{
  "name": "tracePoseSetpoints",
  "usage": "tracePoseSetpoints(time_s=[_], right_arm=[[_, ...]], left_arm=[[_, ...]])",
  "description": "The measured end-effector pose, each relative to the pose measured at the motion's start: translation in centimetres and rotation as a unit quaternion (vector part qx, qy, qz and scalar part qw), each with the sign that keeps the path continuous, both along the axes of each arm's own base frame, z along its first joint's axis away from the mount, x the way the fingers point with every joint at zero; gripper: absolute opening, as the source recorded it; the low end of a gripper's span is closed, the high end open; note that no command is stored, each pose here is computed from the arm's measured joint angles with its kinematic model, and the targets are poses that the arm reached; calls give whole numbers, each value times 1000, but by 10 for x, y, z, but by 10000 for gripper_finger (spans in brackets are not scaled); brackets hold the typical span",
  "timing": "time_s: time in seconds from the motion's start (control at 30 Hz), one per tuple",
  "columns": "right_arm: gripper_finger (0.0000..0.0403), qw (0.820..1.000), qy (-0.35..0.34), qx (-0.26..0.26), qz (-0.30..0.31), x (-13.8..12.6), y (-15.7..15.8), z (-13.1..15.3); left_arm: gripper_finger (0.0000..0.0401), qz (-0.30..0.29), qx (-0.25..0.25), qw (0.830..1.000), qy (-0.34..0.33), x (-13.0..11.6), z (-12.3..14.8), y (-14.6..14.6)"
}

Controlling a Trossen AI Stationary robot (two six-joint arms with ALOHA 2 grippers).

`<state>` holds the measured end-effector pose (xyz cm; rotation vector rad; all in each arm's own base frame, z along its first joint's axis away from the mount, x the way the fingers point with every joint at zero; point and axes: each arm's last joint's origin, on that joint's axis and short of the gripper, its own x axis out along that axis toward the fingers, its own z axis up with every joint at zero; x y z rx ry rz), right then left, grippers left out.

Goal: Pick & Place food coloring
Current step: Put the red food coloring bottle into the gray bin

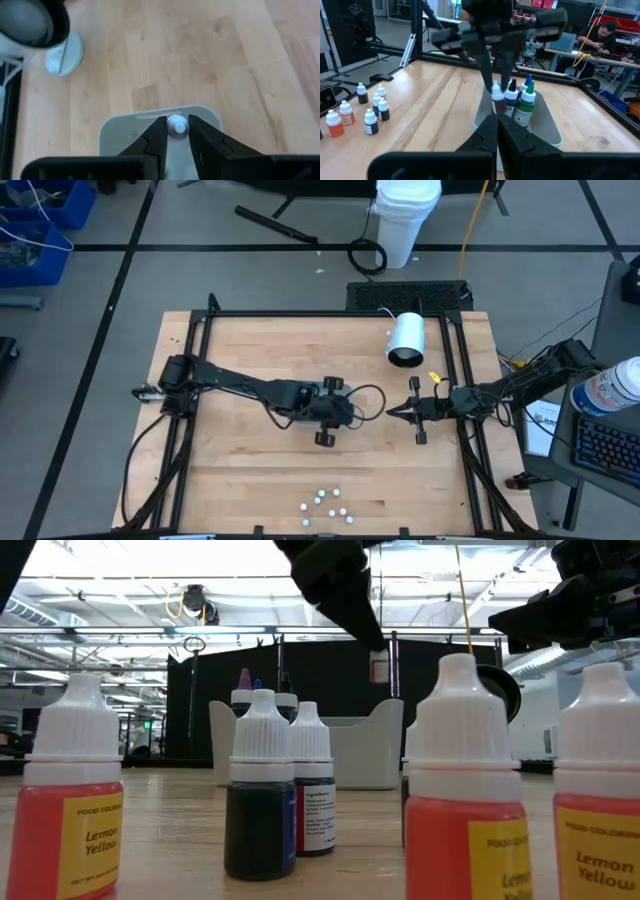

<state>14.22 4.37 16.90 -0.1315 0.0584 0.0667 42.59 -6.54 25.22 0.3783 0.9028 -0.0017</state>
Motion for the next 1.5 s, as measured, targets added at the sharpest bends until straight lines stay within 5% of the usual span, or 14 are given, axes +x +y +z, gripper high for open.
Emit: tracePoseSetpoints(time_s=[0.47,0.97,1.5], right_arm=[[0,1000,2,0,0,0,0,0],[0,1000,0,-3,1,0,0,0],[0,1000,-7,0,2,0,0,1]], left_arm=[[76,-48,51,988,136,9,-37,0],[76,-1,4,991,133,16,-54,-2],[76,-25,2,985,171,18,-76,-5]])
